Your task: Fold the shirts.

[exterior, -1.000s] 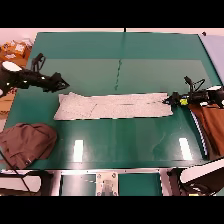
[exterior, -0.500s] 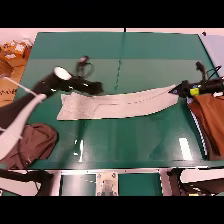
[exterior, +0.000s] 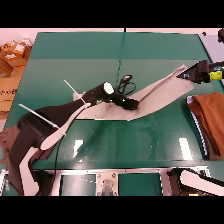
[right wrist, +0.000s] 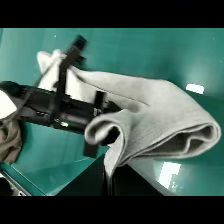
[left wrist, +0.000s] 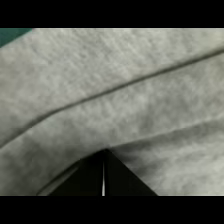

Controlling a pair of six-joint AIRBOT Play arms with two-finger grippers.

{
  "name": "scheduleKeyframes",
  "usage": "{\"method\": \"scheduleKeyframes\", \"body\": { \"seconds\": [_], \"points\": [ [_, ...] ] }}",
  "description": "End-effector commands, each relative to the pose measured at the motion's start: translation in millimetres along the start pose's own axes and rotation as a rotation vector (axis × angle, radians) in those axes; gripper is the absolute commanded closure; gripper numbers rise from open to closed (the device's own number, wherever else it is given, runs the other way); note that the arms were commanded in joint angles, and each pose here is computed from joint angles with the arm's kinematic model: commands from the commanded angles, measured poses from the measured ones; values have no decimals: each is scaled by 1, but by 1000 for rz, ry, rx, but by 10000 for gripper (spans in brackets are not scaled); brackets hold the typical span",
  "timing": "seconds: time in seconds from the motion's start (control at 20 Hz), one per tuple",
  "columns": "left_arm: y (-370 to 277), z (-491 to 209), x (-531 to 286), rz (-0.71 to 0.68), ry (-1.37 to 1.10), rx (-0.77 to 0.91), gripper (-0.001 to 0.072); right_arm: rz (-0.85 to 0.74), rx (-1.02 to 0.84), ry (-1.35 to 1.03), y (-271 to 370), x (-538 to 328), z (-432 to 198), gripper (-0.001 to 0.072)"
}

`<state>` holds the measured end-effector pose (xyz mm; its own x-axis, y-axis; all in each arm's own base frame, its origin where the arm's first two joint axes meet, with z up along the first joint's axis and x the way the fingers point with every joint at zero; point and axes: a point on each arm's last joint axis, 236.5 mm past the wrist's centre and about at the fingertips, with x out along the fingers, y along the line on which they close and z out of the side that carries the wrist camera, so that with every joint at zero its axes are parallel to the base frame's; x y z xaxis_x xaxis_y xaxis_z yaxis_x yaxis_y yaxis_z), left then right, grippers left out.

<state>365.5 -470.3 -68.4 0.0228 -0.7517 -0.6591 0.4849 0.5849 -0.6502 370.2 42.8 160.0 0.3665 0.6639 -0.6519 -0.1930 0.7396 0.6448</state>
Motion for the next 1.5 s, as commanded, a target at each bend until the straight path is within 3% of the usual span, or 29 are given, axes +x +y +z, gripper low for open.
{"method": "scheduleKeyframes", "body": {
  "seconds": [0.0,0.3,0.5,0.7,0.9,1.1,1.15,1.2,1.25,1.45],
  "points": [
    [-12,-9,16,-30,47,2,688,0,-9,-14,15,-8,0,701],
    [12,-14,-42,-26,228,56,689,38,12,23,35,6,-5,701],
    [79,1,-149,204,369,51,690,194,-78,92,102,34,-18,701],
    [134,37,-251,440,238,-14,690,254,-103,72,163,84,-17,701],
    [165,53,-346,613,82,-84,689,285,-38,4,207,187,-8,701],
    [169,46,-393,647,26,-126,689,265,42,25,225,331,-57,700],
    [171,43,-398,650,26,-135,689,258,54,43,228,361,-77,638],
    [175,41,-402,655,27,-142,689,244,22,48,229,387,-94,428],
    [177,39,-405,658,26,-151,689,241,-52,66,232,406,-110,142],
    [184,38,-412,670,16,-165,689,237,-138,116,220,392,-100,118]
  ]
}}
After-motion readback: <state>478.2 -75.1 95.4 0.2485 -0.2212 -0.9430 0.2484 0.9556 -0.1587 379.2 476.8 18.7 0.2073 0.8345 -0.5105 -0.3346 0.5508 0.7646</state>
